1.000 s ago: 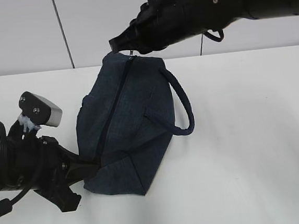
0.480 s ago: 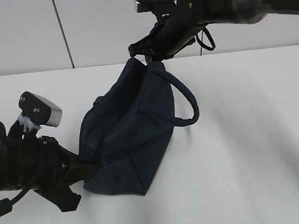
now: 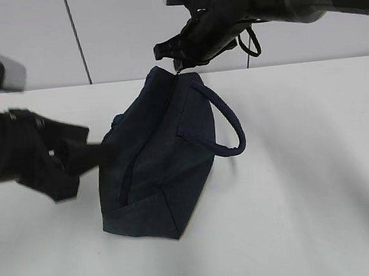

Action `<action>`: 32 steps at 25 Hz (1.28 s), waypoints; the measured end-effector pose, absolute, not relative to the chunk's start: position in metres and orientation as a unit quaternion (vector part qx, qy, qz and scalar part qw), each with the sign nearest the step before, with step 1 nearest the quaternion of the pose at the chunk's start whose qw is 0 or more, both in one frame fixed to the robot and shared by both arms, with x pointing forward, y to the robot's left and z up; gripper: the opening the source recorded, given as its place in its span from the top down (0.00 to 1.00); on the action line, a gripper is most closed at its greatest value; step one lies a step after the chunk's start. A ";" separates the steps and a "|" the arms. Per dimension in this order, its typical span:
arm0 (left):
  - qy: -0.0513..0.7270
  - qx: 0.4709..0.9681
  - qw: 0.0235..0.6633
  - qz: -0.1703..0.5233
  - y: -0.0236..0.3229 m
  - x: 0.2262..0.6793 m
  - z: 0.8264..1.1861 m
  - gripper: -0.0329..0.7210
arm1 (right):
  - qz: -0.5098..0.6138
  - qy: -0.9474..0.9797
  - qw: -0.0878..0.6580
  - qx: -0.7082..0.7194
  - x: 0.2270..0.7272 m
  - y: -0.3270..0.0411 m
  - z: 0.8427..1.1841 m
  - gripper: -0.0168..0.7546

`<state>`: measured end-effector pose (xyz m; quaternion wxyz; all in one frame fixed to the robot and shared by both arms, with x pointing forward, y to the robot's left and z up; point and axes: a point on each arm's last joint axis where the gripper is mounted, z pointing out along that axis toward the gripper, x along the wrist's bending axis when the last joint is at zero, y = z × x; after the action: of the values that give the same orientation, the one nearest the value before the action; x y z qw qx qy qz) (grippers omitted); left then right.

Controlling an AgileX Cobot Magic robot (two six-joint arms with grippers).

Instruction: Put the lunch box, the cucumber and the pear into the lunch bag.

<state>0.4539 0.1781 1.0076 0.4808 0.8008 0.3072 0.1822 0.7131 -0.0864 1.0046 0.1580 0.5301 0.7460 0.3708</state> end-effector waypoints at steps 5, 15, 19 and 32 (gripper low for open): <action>0.390 0.724 0.531 0.203 0.172 0.492 1.061 0.44 | 0.369 0.746 0.154 0.532 0.713 -0.087 1.004 0.97; 0.420 0.743 0.504 0.135 0.137 0.570 1.028 0.48 | 0.377 0.744 0.157 0.528 0.710 -0.088 1.016 0.97; 0.418 0.744 0.504 0.131 0.134 0.576 1.025 0.48 | 0.378 0.744 0.156 0.529 0.709 -0.088 1.018 0.97; 0.427 0.740 0.504 0.126 0.116 0.593 1.016 0.52 | 0.378 0.743 0.150 0.531 0.709 -0.087 1.018 0.97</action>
<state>0.5931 0.1160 1.0155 0.5036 0.7402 0.4274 0.1257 0.7086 -0.0874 1.0179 0.1501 0.5313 0.7430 0.3784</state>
